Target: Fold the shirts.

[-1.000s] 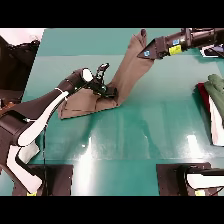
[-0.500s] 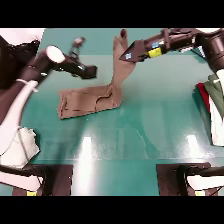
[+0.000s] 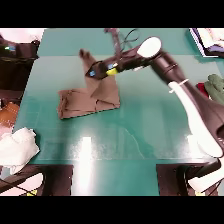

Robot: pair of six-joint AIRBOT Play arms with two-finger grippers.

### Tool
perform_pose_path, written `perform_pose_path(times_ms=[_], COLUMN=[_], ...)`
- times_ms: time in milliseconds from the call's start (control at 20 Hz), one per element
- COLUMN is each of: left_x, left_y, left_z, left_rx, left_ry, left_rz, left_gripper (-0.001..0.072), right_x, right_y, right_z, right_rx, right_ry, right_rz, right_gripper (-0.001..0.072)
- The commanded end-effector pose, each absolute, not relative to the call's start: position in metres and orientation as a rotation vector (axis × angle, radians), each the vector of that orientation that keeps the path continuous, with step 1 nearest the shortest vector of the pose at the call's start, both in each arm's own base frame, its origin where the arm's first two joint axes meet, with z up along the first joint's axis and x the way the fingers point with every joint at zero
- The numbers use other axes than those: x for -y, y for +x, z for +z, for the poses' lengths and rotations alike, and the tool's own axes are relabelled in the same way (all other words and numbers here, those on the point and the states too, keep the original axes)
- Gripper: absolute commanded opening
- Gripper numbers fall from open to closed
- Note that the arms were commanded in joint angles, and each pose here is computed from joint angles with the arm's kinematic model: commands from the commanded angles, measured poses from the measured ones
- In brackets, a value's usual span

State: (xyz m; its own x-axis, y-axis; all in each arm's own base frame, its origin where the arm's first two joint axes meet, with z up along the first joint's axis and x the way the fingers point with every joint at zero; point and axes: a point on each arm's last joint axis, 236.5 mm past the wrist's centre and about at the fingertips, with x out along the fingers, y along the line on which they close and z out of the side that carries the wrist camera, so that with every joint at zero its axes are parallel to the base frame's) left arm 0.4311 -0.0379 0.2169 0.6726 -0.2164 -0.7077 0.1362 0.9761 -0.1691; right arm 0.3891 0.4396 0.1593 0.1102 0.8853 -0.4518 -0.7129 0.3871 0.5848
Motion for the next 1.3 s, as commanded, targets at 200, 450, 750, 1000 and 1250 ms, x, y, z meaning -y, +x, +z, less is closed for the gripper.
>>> perform_pose_path(times_ms=[200, 450, 750, 1000, 1250], left_x=[0.014, 0.014, 0.015, 0.014, 0.015], left_y=[0.395, 0.392, 0.391, 0.394, 0.394], left_z=[0.213, 0.211, 0.21, 0.212, 0.212], left_rx=[-0.908, -0.923, -0.93, -0.912, -0.915], left_ry=[-0.091, -0.089, -0.091, -0.092, -0.093], left_rz=[-0.15, -0.151, -0.154, -0.152, -0.154], left_gripper=[0.003, 0.003, 0.003, 0.003, 0.003], right_x=[-0.541, -0.533, -0.326, -0.257, -0.292], right_y=[0.353, 0.338, 0.413, 0.438, 0.432], right_z=[0.057, 0.085, 0.014, -0.026, -0.058], right_rx=[-0.875, -0.929, -1.28, -1.366, -1.456], right_ry=[0.199, 0.172, 0.092, 0.435, 0.689], right_rz=[1.278, 1.439, 0.953, 0.778, 0.826], right_gripper=[0.036, 0.06, 0.0593, 0.072, 0.0717])
